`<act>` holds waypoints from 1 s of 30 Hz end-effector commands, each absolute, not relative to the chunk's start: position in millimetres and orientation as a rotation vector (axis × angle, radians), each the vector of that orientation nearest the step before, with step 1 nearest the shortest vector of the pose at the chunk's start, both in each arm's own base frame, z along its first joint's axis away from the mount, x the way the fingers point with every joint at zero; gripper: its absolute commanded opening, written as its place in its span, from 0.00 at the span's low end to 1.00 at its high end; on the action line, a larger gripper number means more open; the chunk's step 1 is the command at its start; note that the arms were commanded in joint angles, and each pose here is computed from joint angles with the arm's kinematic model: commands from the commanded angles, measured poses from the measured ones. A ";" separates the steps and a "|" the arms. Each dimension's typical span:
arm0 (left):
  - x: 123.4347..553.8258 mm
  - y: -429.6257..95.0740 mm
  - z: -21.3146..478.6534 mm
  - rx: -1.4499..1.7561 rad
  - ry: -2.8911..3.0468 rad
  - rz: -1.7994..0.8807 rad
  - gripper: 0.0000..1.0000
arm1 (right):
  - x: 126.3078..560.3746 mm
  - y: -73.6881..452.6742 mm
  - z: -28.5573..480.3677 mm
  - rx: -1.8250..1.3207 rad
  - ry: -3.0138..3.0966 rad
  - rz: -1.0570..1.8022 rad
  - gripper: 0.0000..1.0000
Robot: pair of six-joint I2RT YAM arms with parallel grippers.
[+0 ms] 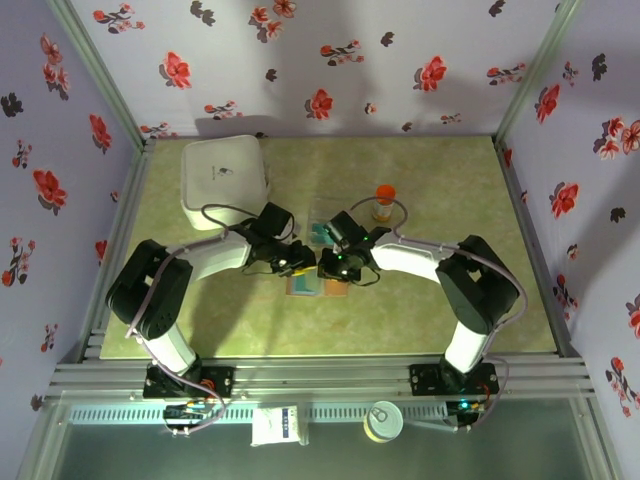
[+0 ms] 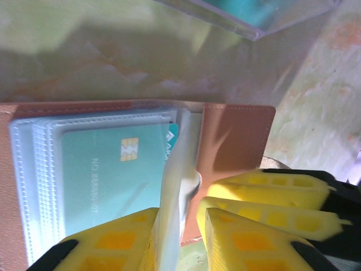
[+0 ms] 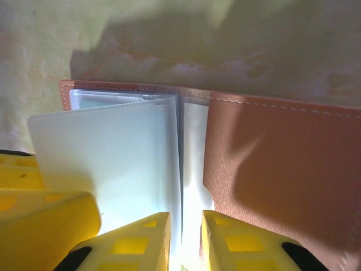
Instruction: Take the credit cards out of the card holder
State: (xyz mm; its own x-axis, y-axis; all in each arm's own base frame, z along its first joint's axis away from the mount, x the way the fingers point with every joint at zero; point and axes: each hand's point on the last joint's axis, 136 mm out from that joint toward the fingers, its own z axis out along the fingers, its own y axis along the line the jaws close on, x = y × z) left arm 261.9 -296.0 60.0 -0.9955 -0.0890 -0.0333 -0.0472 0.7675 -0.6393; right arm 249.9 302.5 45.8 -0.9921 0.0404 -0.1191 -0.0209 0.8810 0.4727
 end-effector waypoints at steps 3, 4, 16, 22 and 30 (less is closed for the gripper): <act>260.5 -316.8 77.3 -0.049 2.876 -1.116 0.28 | 246.0 270.1 51.3 0.024 2.922 0.578 0.26; 260.5 -320.0 78.9 -0.038 2.873 -1.121 0.29 | 245.5 265.5 52.5 0.028 2.921 0.559 0.27; 258.9 -356.2 67.3 0.041 2.905 -1.151 0.46 | 238.8 236.1 61.9 0.084 2.895 0.516 0.25; 262.6 -365.2 64.3 0.061 2.905 -1.155 0.49 | 236.2 233.4 65.6 0.095 2.883 0.528 0.22; 264.6 -364.0 69.5 0.082 2.894 -1.151 0.50 | 236.4 238.3 73.2 0.101 2.865 0.576 0.22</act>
